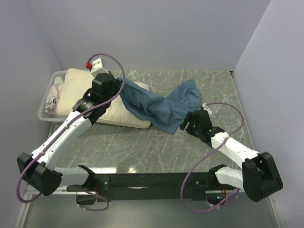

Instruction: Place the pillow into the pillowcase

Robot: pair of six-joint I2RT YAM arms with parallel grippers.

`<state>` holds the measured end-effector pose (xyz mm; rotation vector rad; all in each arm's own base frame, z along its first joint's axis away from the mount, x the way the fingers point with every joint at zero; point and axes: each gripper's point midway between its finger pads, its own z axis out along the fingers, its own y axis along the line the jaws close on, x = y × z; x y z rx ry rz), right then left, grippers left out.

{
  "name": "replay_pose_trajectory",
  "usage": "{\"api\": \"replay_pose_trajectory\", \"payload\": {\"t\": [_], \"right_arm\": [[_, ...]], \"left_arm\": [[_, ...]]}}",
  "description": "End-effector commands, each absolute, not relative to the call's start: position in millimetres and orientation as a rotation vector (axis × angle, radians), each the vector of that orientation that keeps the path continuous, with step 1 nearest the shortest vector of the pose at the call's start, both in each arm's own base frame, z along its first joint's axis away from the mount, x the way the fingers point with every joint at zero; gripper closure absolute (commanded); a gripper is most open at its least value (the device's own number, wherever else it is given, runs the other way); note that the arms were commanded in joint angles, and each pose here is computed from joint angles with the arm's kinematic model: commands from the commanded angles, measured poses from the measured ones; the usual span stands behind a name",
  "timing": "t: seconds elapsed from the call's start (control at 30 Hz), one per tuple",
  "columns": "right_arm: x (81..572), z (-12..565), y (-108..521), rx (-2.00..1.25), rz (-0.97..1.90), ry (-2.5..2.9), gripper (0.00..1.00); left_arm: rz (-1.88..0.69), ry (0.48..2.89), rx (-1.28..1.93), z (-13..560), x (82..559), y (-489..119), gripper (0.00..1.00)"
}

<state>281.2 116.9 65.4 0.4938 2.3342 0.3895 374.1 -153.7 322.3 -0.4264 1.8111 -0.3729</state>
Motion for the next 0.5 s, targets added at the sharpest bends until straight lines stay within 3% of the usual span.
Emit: {"api": "replay_pose_trajectory", "payload": {"t": [0.0, 0.1, 0.4, 0.47], "right_arm": [[313, 93, 136, 0.548, 0.565, 2.149, 0.28], [316, 79, 159, 0.518, 0.649, 2.206, 0.36], [303, 32, 198, 0.499, 0.649, 2.343, 0.43], [306, 33, 197, 0.505, 0.635, 2.336, 0.53]], "left_arm": [[-0.392, 1.788, -0.414, 332, 375, -152, 0.99], [-0.387, 1.788, -0.408, 335, 374, -151, 0.99], [-0.378, 1.789, -0.403, 338, 376, -148, 0.99], [-0.371, 1.787, -0.401, 340, 377, -147, 0.99]]}}
